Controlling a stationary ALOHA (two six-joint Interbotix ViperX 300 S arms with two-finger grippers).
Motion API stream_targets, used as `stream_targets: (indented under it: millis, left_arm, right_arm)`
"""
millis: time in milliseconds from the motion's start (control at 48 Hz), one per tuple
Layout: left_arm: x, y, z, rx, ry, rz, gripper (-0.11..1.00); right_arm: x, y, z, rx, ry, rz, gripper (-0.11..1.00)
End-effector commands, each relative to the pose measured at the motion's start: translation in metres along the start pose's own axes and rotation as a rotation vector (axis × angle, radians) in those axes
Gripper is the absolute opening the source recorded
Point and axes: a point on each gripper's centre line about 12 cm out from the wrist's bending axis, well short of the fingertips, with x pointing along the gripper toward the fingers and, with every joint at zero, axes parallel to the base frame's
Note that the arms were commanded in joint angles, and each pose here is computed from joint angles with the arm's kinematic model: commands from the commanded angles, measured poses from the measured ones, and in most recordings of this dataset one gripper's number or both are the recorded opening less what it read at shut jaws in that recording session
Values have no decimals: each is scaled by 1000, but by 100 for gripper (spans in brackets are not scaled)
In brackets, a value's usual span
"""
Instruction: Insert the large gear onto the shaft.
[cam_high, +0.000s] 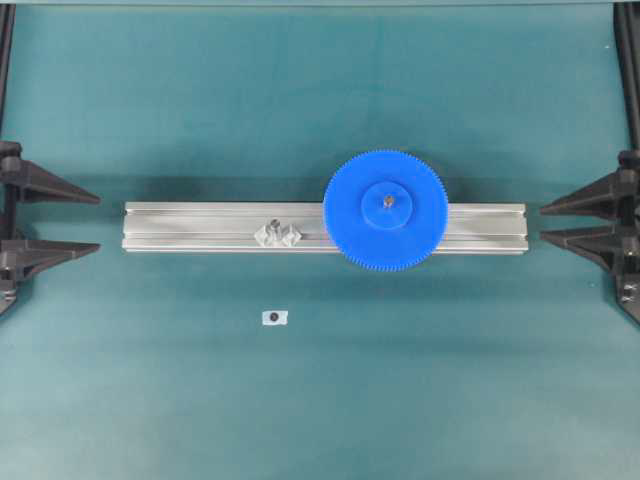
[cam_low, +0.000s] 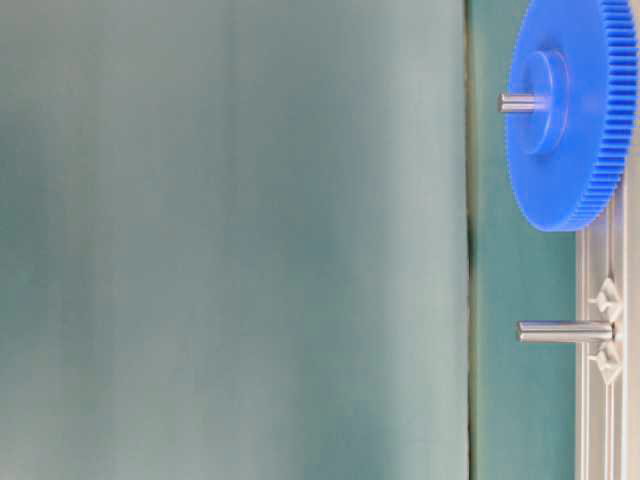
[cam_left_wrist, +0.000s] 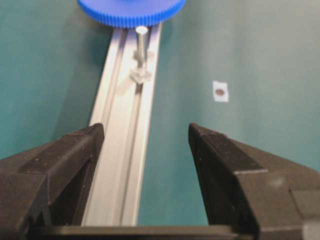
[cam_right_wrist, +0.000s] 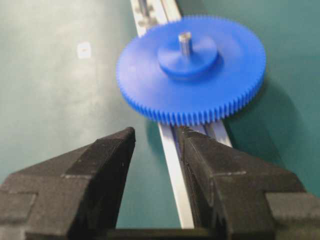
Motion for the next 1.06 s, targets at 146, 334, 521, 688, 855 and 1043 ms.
stream_targets:
  millis: [146,334,521,688,855,1043]
  left_arm:
    - [-3,0,-18,5,3,-2,69]
    - [-3,0,-26,-2,11,-1,69]
    - [-3,0,-31,-6,3,-3,69]
    - [-4,0,-43,-3,-26,-5,69]
    - [-4,0,-43,-3,-31,-5,69]
    - [-4,0,-43,-3,-31,-4,69]
  right_arm:
    - [1,-2,-8,6,13,-6,50]
    - [0,-5,-21,44,-9,-3,49]
    - [0,-7,-27,78,8,-7,50]
    - [0,-6,-27,79,6,-6,50]
    - [0,-6,-27,79,6,-6,50]
    - [0,-7,-27,79,8,-7,50]
